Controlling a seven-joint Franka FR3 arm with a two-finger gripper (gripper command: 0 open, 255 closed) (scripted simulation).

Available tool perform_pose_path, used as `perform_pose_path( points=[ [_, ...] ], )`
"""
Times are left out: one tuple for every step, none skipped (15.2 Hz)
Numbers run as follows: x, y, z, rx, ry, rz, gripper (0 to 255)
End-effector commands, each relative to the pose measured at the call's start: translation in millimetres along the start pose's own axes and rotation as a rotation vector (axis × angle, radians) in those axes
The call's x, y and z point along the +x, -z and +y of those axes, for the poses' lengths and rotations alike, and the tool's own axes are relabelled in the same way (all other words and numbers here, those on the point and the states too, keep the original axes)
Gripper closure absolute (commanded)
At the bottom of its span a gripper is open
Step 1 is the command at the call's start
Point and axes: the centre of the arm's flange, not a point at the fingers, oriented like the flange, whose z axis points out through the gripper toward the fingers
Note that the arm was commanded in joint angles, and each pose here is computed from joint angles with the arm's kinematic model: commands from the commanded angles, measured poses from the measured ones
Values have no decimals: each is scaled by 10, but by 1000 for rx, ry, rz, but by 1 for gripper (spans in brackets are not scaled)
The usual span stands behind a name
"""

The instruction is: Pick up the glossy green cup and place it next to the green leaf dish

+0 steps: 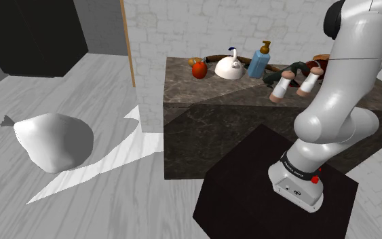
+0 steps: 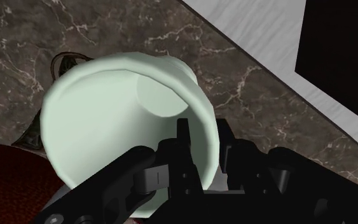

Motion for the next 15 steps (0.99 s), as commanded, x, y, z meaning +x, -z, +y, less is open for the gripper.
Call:
perform_pose_path(
  points=[
    [-6,-102,-10,-1,0,0,255],
    [-10,-154,-16,-1,0,0,255],
    [-14,-207,-21,-1,0,0,255],
    [-17,-259,-27,-1,0,0,255],
    [-21,-311,-33,-1,0,0,255],
    [-26,-377,-40,-1,0,0,255],
    [-26,-377,-40,-1,0,0,255],
    [-26,-377,-40,-1,0,0,255],
    [-26,-377,-40,-1,0,0,255],
    [-26,-377,-40,-1,0,0,255],
    [-26,-377,-40,-1,0,0,255],
    [-26,-377,-40,-1,0,0,255],
    [-26,-377,-40,-1,0,0,255],
    [-26,-377,-40,-1,0,0,0],
    [-26,-377,-41,-1,0,0,0]
  ],
)
